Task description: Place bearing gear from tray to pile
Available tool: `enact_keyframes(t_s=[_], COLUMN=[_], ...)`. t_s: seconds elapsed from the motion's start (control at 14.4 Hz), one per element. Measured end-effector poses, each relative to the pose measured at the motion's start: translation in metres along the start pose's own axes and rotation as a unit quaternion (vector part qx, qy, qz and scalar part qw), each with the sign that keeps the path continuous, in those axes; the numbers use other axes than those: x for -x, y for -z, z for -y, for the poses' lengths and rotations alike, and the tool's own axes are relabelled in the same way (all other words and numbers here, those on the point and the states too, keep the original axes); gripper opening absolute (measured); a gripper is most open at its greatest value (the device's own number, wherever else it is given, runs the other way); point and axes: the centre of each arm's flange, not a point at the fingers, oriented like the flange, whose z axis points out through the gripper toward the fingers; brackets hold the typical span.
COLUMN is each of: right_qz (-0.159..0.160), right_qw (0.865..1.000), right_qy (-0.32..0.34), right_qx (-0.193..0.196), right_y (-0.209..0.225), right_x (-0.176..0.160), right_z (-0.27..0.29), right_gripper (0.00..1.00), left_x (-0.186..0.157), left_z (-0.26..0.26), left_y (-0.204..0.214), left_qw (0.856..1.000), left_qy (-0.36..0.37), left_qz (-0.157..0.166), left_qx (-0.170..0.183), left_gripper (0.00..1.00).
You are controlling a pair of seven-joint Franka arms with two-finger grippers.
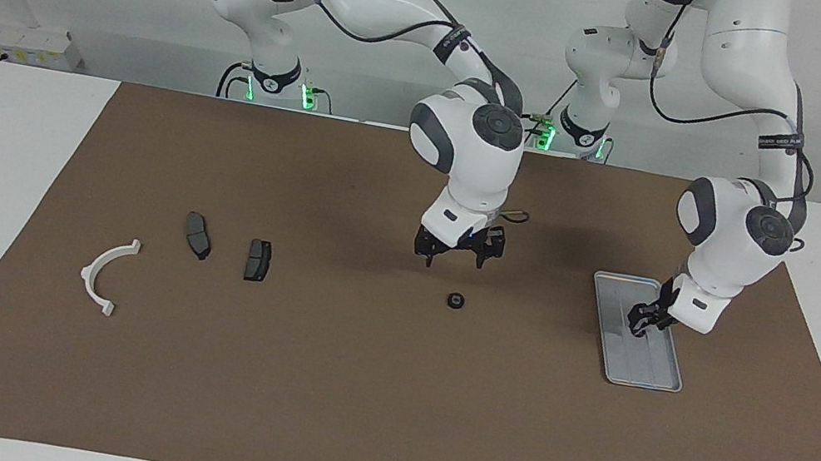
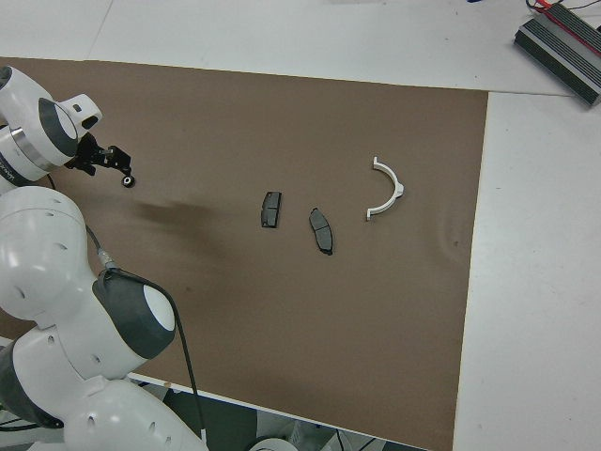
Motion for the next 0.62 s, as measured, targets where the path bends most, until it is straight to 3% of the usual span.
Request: enact_keyframes(t_s=[0.62], right_qz=[-0.007], right_qw=[1.000], right_qy=[-0.001], right_qx=[-0.007], right_y=[-0.033], right_x=[-0.008], right_z=[0.004], right_gripper=[1.00], left_x=[0.003], left_z=[0.000], left_y=[-0.011], left_qw=[1.000], left_qy=[-0.002], left_qz=[-0.007], left_qx=[0.002], left_gripper=[0.59])
